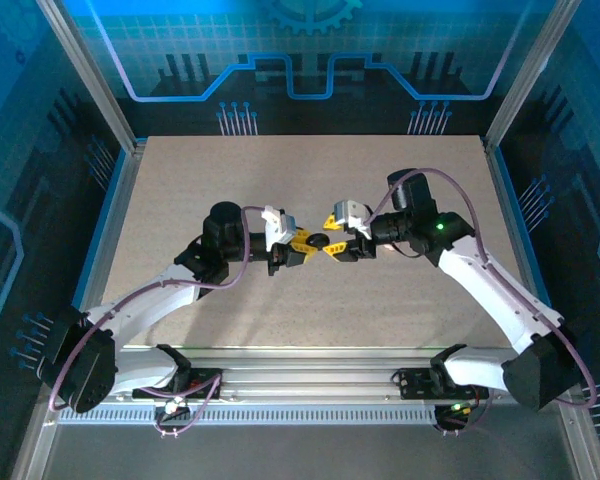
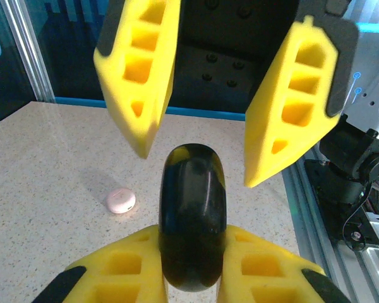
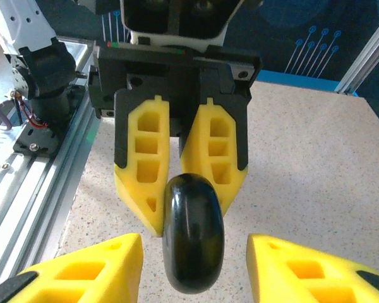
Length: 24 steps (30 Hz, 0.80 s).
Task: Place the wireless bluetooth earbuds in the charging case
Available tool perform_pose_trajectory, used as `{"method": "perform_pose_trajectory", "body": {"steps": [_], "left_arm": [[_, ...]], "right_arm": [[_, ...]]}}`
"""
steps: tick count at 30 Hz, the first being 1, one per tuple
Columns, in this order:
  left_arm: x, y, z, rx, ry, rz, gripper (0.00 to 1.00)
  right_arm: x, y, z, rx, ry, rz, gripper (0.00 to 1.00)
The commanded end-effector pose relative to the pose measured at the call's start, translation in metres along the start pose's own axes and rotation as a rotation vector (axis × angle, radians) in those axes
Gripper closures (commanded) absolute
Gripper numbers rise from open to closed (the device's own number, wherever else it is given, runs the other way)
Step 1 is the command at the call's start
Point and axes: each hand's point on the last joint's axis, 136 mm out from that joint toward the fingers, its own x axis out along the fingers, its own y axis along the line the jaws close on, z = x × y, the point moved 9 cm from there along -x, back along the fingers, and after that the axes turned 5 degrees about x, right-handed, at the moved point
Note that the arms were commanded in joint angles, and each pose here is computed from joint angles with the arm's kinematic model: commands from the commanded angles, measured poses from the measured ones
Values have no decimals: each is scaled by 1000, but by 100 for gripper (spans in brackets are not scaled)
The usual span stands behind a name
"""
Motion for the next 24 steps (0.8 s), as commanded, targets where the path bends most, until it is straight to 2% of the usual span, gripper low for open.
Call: {"method": "perform_pose_trajectory", "body": {"steps": [1,5,11,14,20,24], "left_arm": [[-3,-7,15,70,-44,-34,85],[-4,-8,17,75,-47,-32,85],[-4,-7,18,74,-42,-26,84],[-5,-6,16,73,-33,-5,69],[-7,1,11,32,-2,115,32],[-12,10,5,-46,24,260,21]], "right_arm": [[-1,0,5,0,-16,43,54],[2,-2,4,3,-14,64,60],[1,-1,4,-9,-2,76,83],[-2,-1,1,-9,16,55,85],[-12,-4,-10,57,102,-54,86],[-15,-7,-27,180,230,-143,85]]}}
